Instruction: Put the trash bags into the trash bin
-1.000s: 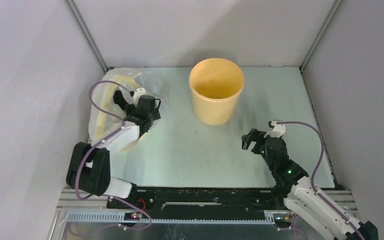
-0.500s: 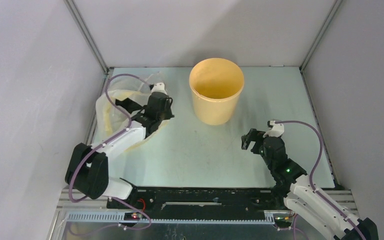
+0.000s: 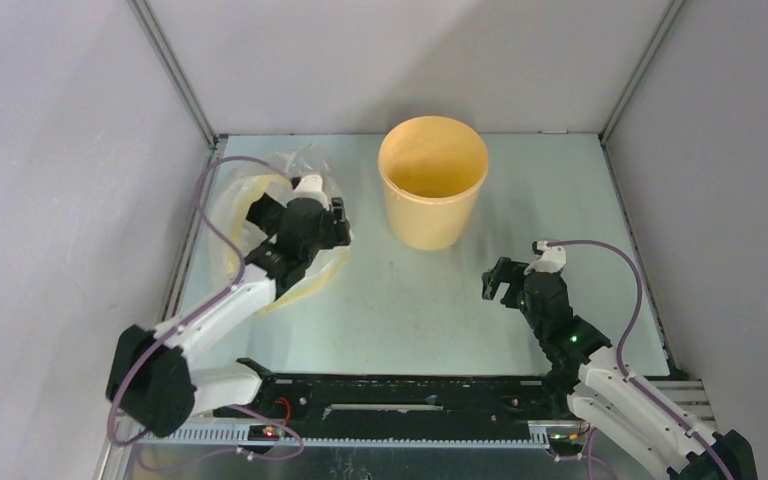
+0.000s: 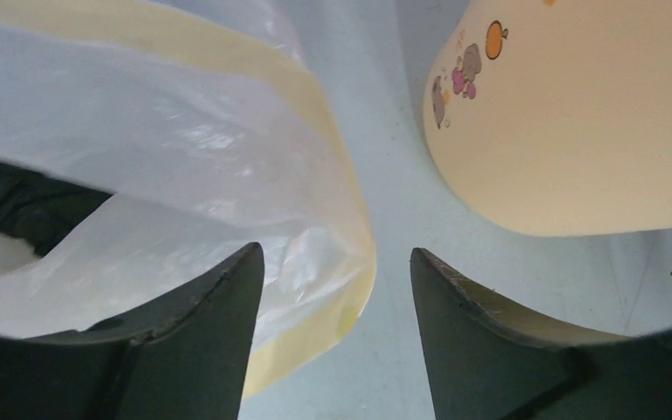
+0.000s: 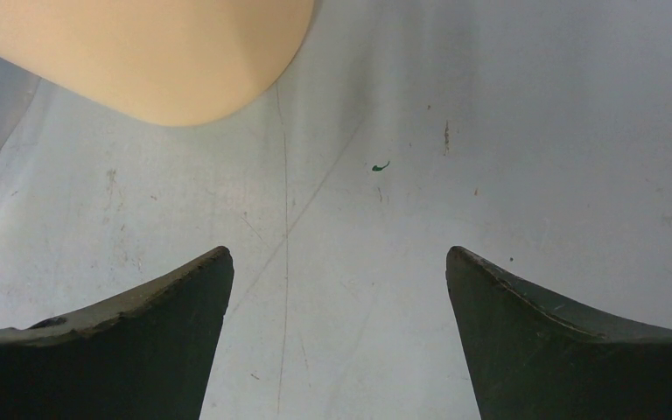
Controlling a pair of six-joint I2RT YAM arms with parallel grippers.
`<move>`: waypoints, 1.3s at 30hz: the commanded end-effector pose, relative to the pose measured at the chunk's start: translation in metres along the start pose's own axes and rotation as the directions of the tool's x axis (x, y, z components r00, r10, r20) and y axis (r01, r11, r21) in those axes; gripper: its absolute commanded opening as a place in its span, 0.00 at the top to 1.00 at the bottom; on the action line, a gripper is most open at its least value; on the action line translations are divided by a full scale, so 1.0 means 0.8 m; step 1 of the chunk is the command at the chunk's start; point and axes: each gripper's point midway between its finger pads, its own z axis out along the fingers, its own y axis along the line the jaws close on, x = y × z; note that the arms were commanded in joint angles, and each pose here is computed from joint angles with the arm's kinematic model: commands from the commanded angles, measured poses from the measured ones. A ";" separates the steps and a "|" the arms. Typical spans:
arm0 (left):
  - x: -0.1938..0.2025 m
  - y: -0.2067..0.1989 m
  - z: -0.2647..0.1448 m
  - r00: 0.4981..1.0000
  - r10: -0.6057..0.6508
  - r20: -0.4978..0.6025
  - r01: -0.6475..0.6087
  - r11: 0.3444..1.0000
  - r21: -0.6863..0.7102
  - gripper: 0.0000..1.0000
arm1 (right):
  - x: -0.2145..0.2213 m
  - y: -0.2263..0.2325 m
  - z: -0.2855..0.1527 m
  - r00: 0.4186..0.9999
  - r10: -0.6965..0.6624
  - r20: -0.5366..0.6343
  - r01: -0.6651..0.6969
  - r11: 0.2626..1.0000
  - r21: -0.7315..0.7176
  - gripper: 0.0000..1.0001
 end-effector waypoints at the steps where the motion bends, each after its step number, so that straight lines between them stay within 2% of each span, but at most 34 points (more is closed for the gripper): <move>1: -0.011 0.025 -0.037 0.992 -0.055 0.117 0.061 0.997 -0.044 0.29 | -0.016 0.008 0.002 0.999 0.006 0.046 -0.005 1.000 -0.016 0.06; 2: -0.009 0.031 -0.043 0.988 -0.076 0.134 0.083 0.995 -0.051 0.30 | -0.016 0.008 0.002 0.999 0.004 0.045 -0.004 1.000 -0.015 0.06; 5: -0.003 0.051 -0.060 0.971 -0.152 0.185 0.170 0.982 -0.083 0.54 | -0.015 0.008 0.002 0.999 0.004 0.044 -0.004 1.000 -0.015 0.06; 7: 0.003 0.069 -0.067 0.954 -0.210 0.212 0.237 0.966 -0.108 0.62 | -0.015 0.008 0.002 0.999 0.004 0.044 -0.004 1.000 -0.016 0.06; 14: 0.013 0.140 -0.060 0.892 -0.384 0.239 0.429 0.887 -0.173 0.73 | -0.015 0.009 0.001 0.999 0.004 0.042 -0.003 1.000 -0.020 0.06; 20: -0.009 0.171 -0.038 0.867 -0.411 0.283 0.478 0.847 -0.234 0.75 | -0.015 0.009 0.001 0.999 0.004 0.041 -0.003 1.000 -0.022 0.06; 24: -0.016 0.193 -0.018 0.876 -0.392 0.281 0.471 0.822 -0.321 0.76 | -0.015 0.010 0.001 0.999 0.003 0.040 -0.002 1.000 -0.025 0.06; 35: -0.052 0.218 0.023 0.914 -0.294 0.279 0.389 0.827 -0.406 0.75 | -0.014 0.010 0.001 0.999 0.000 0.038 0.001 1.000 -0.025 0.07; 39: -0.041 0.225 0.047 0.926 -0.308 0.218 0.374 0.822 -0.429 0.75 | -0.014 0.011 0.003 0.999 -0.002 0.037 0.003 1.000 -0.028 0.07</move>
